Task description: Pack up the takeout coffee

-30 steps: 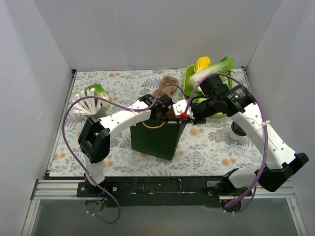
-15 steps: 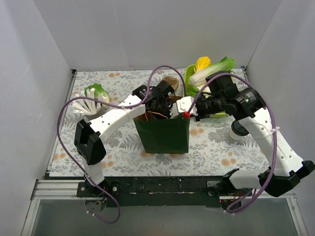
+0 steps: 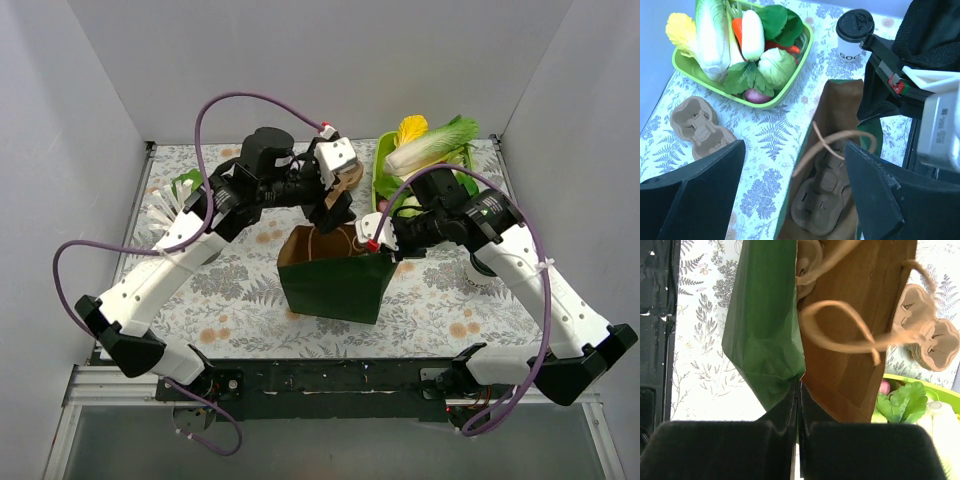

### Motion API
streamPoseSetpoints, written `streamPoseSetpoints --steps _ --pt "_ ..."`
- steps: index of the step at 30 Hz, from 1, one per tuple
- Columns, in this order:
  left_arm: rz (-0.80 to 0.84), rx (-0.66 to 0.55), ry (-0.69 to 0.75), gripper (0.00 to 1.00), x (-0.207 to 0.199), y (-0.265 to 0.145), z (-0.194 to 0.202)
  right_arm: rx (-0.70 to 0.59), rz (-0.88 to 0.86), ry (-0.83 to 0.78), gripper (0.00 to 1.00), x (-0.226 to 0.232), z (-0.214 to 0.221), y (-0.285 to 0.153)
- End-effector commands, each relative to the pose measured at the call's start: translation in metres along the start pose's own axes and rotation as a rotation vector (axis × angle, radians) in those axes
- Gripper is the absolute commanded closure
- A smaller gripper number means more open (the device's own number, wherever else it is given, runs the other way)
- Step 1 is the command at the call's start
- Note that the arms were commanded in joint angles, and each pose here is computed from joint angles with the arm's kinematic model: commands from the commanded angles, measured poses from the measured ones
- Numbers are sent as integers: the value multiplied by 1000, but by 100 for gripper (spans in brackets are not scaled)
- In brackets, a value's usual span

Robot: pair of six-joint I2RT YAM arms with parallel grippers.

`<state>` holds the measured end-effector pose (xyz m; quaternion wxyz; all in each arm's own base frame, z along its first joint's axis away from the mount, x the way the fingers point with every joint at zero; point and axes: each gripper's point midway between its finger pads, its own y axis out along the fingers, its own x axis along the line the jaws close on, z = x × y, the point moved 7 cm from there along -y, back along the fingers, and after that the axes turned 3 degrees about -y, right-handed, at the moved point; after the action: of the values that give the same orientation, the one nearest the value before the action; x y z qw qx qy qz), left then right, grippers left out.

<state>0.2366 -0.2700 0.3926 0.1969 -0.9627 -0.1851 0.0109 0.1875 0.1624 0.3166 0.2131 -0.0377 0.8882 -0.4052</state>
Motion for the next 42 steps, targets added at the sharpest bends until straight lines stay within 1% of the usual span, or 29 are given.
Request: streamPoseSetpoints --steps 1,4,5,6,7,8,11,12,14,15,17,19,20,21,23,25,26,28,30,31,32,33,34,35,36,37,38,39,42 --pt "-26 -79 -27 20 -1 -2 -5 -7 11 27 99 7 -5 -10" --pt "-110 -156 -82 20 3 -14 -23 -25 60 40 90 2 -12 -18" --pt "-147 -181 -88 20 6 -19 -29 -44 87 40 73 -3 -17 -22" --pt "-168 -211 -90 20 7 -25 -37 -66 114 72 63 -4 -22 -27" --pt "-191 -252 -84 20 7 -34 -46 -93 141 75 57 -8 -29 -32" --pt "-239 -267 -83 20 12 -39 -50 -131 169 81 46 -11 -37 -40" --pt "-339 -347 -37 19 20 -57 -69 -230 261 124 34 -24 -55 -50" --pt "-397 -359 -23 17 26 -62 -72 -249 283 123 32 -30 -59 -50" --pt "-443 -372 51 16 34 -64 -77 -241 277 148 31 -34 -56 -44" --pt "-523 -358 54 15 43 -65 -75 -231 265 151 31 -35 -53 -38" --pt "-567 -333 52 15 54 -62 -65 -218 251 143 31 -40 -48 -26" --pt "-608 -311 26 14 63 -59 -53 -209 230 132 30 -43 -40 -10" --pt "-608 -276 0 13 65 -53 -41 -215 216 128 29 -43 -39 -5" --pt "-601 -259 -72 13 66 -47 -33 -209 188 142 29 -44 -34 5" --pt "-564 -172 -153 13 65 -39 -7 -209 139 154 29 -45 -31 14" --pt "-546 -151 -199 13 60 -38 4 -198 106 189 30 -50 -26 25" --pt "-545 -128 -209 13 59 -34 15 -206 90 204 33 -51 -25 29" --pt "-567 -146 -204 13 59 -39 15 -206 85 225 36 -58 -23 34" --pt "-606 -150 -188 13 62 -43 16 -208 81 236 47 -63 -25 36" --pt "-624 -161 -161 13 64 -47 13 -209 84 236 54 -65 -25 35" --pt "-650 -165 -144 13 67 -50 12 -211 93 231 67 -69 -28 33" --pt "-670 -178 -120 13 69 -52 10 -202 84 236 75 -69 -26 34" --pt "-689 -185 -79 13 71 -56 8 -196 78 230 83 -69 -26 34" --pt "-711 -176 0 13 74 -60 8 -212 77 213 94 -71 -32 28" --pt "-774 -216 47 13 80 -65 1 -208 55 217 99 -67 -33 26" --pt "-806 -201 81 13 83 -65 10 -223 54 189 99 -67 -40 21" --pt "-843 -200 136 13 86 -71 9 -232 60 176 99 -67 -44 15" --pt "-879 -217 145 13 89 -74 8 -244 80 150 99 -64 -51 5" --pt "-892 -201 126 13 93 -71 19 -229 101 86 99 -45 -55 -2"
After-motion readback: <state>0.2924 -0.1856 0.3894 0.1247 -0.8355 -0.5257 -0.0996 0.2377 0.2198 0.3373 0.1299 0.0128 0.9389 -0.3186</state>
